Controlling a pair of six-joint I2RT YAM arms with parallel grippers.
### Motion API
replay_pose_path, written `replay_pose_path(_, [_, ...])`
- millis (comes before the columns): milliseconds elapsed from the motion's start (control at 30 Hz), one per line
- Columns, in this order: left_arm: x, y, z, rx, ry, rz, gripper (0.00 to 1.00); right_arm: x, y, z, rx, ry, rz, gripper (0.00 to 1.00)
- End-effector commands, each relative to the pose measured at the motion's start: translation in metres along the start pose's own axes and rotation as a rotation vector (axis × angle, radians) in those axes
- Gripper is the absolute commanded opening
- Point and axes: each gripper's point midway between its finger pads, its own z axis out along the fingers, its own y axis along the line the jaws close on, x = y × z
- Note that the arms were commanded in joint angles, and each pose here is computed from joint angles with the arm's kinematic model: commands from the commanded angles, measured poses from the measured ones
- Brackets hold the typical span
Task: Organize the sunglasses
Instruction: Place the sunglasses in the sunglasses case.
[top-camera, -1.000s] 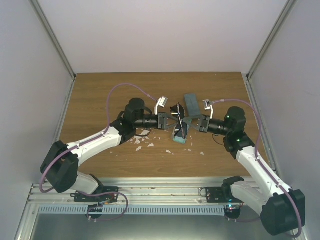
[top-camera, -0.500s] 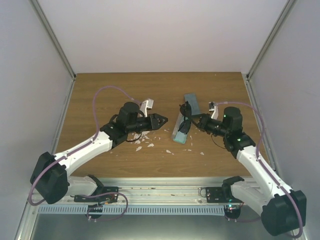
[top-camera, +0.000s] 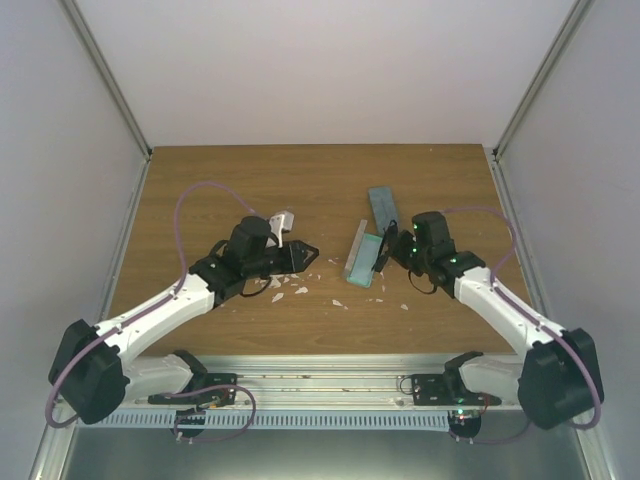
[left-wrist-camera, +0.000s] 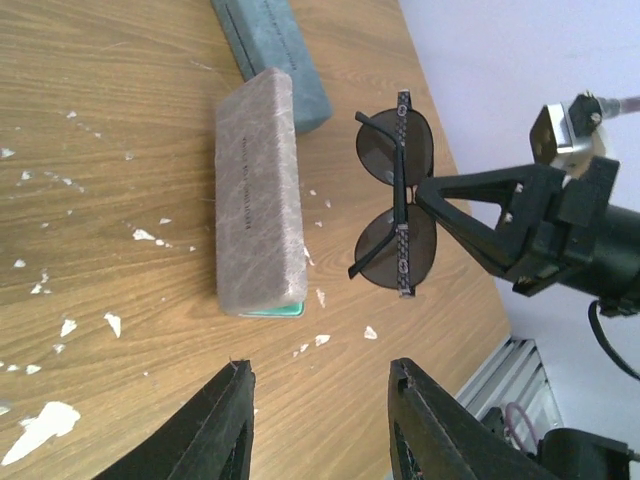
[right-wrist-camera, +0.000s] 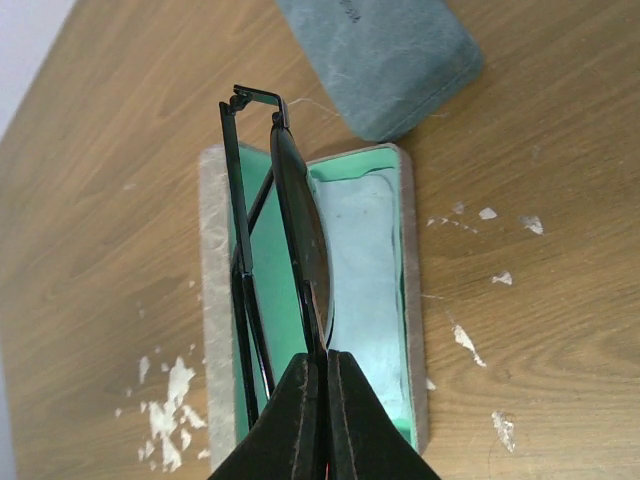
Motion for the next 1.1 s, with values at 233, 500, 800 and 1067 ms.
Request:
replay_pose_path(233, [0.004,0.015,-0.012,-0.023,-0.011,0.046,0.39,0.007,0.0,0.035,0.149,0.01,0.012,0.01])
replay_pose_path(500, [0.005,0.022,-0.012,-0.026,-0.007,0.039,0.39,0.017,-0.007,0.051,0.231,0.044,0.009,0.0])
replay_pose_path(800, [0.005,0.029,-0.011,-0.033,-0.003,0.024,0.39,0.023,-0.015,0.063,0.278,0.076,-0.004,0.01])
replay_pose_path(1067, [0.006,0.033,-0.01,-0.039,0.0,0.017,0.39,0.028,-0.02,0.069,0.311,0.109,-0.015,0.01])
